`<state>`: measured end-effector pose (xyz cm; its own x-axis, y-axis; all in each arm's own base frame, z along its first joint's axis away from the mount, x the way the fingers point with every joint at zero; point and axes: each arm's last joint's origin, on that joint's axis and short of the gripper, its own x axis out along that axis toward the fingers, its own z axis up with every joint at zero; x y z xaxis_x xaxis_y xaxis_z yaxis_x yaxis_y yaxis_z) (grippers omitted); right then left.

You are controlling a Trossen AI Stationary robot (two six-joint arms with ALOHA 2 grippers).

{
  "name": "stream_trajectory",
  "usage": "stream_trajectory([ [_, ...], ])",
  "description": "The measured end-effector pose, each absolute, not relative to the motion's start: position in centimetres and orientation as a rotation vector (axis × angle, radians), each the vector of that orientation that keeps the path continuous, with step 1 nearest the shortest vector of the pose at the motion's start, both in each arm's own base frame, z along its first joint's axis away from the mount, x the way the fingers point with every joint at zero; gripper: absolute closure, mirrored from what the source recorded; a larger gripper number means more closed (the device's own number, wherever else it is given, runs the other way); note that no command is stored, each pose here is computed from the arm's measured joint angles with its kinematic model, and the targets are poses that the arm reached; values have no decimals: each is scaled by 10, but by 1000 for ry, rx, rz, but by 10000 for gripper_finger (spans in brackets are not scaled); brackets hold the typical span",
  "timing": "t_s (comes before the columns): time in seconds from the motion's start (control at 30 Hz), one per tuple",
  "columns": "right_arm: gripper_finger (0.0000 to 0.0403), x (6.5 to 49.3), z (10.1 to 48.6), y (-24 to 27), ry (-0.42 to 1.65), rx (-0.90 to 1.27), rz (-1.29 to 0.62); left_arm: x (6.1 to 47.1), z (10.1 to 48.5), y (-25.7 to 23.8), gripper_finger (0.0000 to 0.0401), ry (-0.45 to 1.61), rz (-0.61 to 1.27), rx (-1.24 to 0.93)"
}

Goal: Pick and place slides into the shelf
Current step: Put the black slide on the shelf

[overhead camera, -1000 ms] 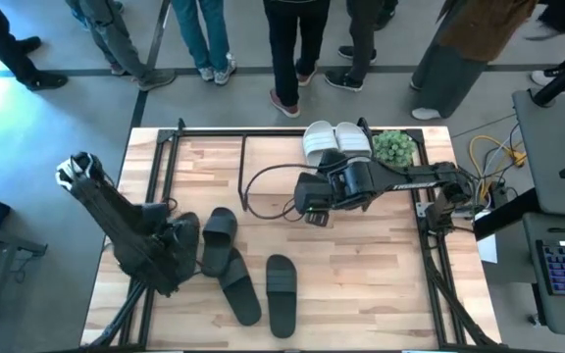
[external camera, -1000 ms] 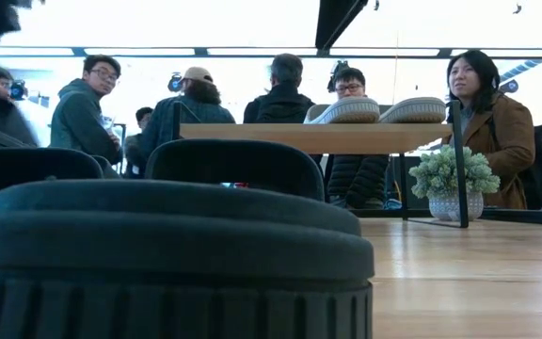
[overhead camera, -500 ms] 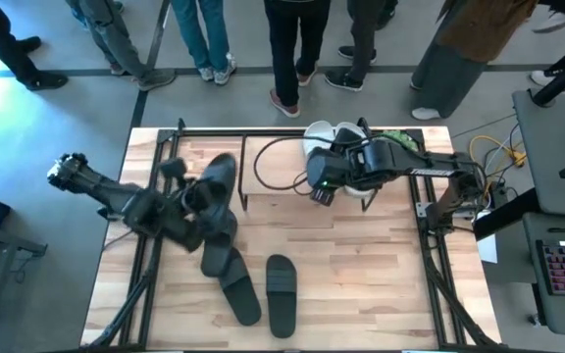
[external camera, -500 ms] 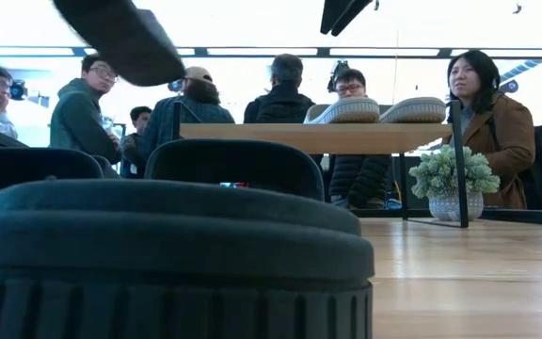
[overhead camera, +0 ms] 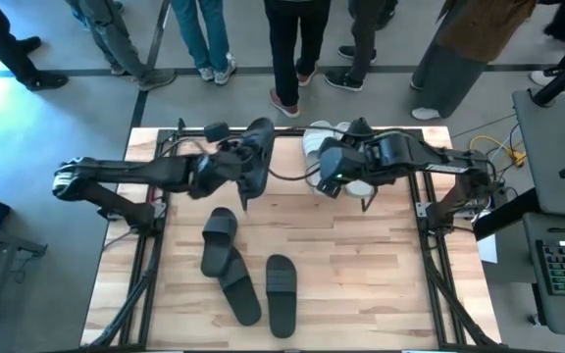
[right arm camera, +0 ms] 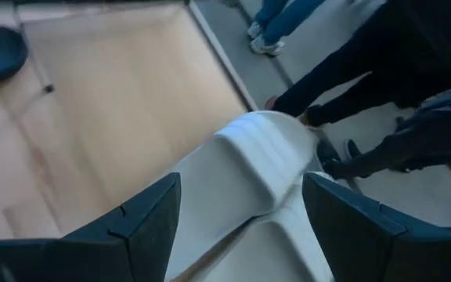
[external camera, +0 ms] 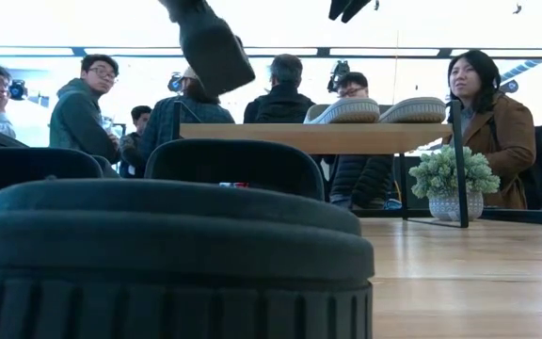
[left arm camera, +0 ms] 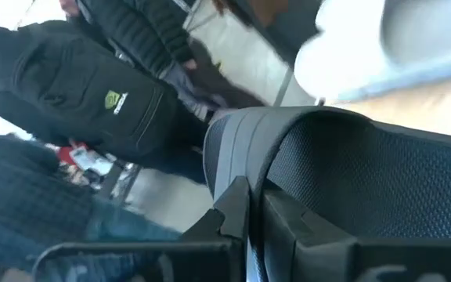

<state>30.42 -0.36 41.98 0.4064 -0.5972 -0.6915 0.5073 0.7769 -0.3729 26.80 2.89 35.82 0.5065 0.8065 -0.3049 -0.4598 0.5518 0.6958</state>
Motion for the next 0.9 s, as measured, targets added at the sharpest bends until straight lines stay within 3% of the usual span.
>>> stream_trajectory([
  [0.33, 145, 268, 436, -7, 841, -60, -768, 310, 314, 57, 401, 850, 765, 697],
  [0.9, 145, 261, 411, -7, 889, -45, -791, 311, 298, 61, 401, 1005, 779, 773],
])
